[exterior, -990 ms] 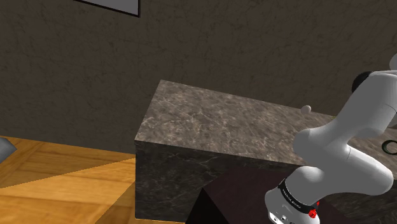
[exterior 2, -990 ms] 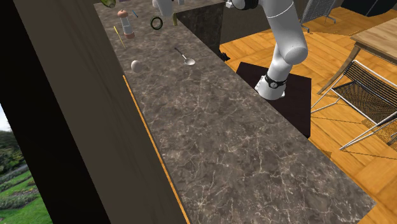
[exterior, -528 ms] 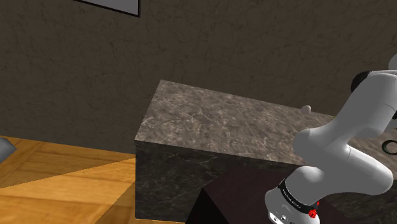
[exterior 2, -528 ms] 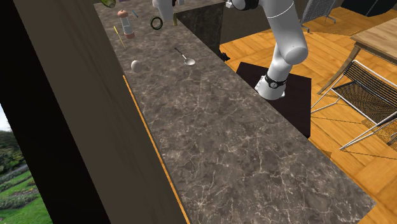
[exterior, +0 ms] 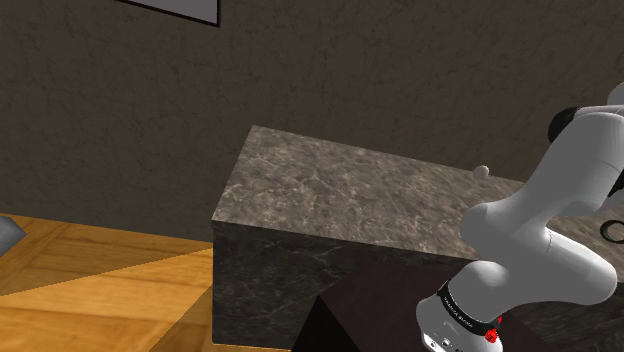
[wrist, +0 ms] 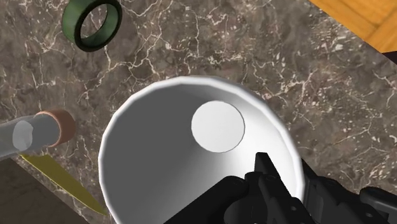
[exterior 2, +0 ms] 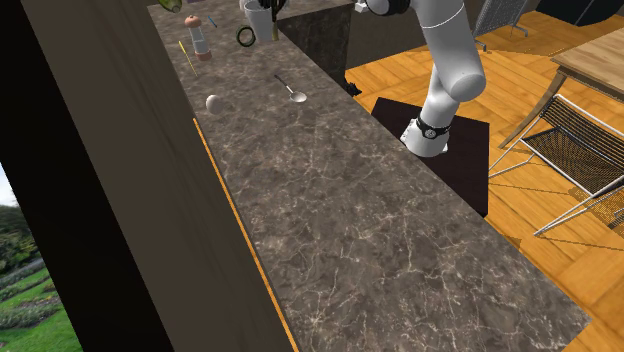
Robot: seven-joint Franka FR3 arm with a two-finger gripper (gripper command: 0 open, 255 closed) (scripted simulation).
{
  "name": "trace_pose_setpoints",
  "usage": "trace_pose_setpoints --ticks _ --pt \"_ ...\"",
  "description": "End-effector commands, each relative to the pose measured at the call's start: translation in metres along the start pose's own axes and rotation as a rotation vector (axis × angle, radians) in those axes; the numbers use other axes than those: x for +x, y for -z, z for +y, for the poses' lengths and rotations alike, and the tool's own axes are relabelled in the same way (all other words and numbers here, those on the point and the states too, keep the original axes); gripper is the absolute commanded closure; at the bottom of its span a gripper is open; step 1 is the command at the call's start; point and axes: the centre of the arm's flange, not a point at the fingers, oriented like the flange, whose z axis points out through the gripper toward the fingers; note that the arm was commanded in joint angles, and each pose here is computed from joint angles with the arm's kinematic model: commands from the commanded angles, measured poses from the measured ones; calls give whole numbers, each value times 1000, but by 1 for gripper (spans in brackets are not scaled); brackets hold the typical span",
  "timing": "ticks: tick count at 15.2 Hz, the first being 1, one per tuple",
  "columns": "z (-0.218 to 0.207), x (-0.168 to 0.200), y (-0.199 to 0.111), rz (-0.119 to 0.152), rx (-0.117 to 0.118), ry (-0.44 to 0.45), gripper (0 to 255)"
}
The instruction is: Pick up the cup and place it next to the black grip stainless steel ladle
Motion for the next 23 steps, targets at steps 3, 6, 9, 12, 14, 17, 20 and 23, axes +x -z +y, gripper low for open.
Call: trace_pose_setpoints --ticks 3,6,9,12,14,17,20,23 --pt "-1 0 -21 0 -1 0 255" --pt "-3 1 -37 0 -1 0 255" --pt "-4 1 -53 0 -1 0 255" --pt "-5 2 -68 0 -1 0 255" --pt "-6 2 -79 0 -1 0 255" --pt "-7 3 -95 0 -1 0 255" --pt "-9 3 -110 0 -1 0 255" --pt "-10 4 -122 0 -1 0 255"
